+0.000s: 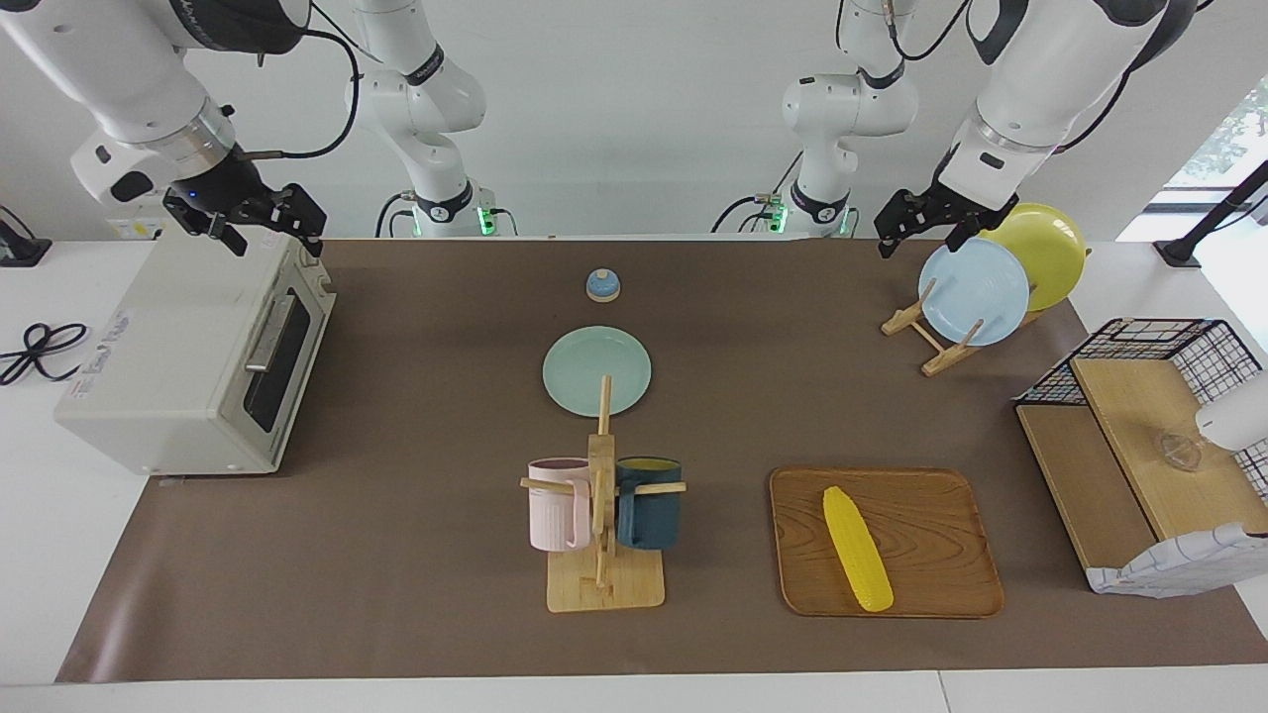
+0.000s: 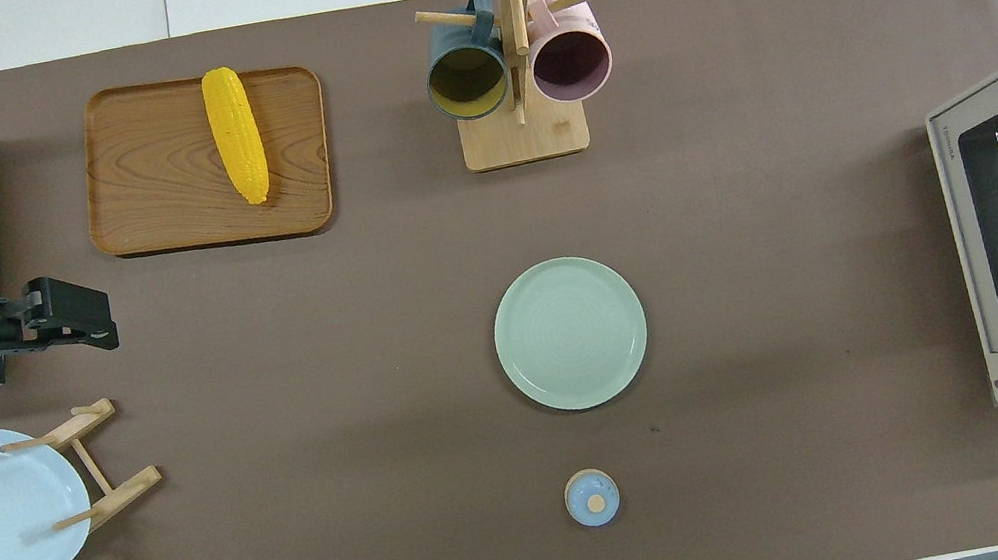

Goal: Put corn in oven

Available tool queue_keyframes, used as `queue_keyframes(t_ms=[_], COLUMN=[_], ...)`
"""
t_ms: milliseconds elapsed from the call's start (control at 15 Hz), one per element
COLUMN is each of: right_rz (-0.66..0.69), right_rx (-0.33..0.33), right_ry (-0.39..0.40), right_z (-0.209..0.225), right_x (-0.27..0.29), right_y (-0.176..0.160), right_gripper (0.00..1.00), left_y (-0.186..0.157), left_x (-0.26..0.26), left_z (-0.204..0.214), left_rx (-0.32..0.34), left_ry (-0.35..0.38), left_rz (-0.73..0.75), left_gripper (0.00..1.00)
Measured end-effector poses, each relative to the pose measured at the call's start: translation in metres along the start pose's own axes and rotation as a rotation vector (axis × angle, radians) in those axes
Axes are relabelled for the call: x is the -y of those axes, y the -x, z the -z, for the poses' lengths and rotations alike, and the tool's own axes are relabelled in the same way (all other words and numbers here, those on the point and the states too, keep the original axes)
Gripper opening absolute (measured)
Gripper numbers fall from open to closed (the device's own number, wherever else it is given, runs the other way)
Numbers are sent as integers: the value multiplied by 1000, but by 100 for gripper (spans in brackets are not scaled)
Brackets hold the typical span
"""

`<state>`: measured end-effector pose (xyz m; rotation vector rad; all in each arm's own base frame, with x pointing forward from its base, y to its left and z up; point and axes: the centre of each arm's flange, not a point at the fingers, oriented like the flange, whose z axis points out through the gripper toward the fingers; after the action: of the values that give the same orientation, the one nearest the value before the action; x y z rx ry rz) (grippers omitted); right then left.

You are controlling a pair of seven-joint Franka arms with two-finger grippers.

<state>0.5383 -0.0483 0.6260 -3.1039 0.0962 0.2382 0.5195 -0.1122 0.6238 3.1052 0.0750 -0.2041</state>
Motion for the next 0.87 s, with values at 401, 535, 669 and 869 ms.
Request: queue_keyframes(t_ms=[401,535,669,869], right_rz=[0,0,0,1], right_rx=[0,0,-1,-1], right_ry=[0,0,0,0], right_z=[0,0,0,1], right_x=[0,0,0,1], right_y=[0,0,0,0], right_gripper=[100,100,100,100], left_y=[0,-1,-3,-10], left_x=[-1,-3,-4,-4], left_z=[0,1,3,6], left_rx=[-2,-12,-37,-92], left_ry=[0,2,9,24], left_rz=[-1,-5,-4,-2], left_gripper=[100,100,100,100])
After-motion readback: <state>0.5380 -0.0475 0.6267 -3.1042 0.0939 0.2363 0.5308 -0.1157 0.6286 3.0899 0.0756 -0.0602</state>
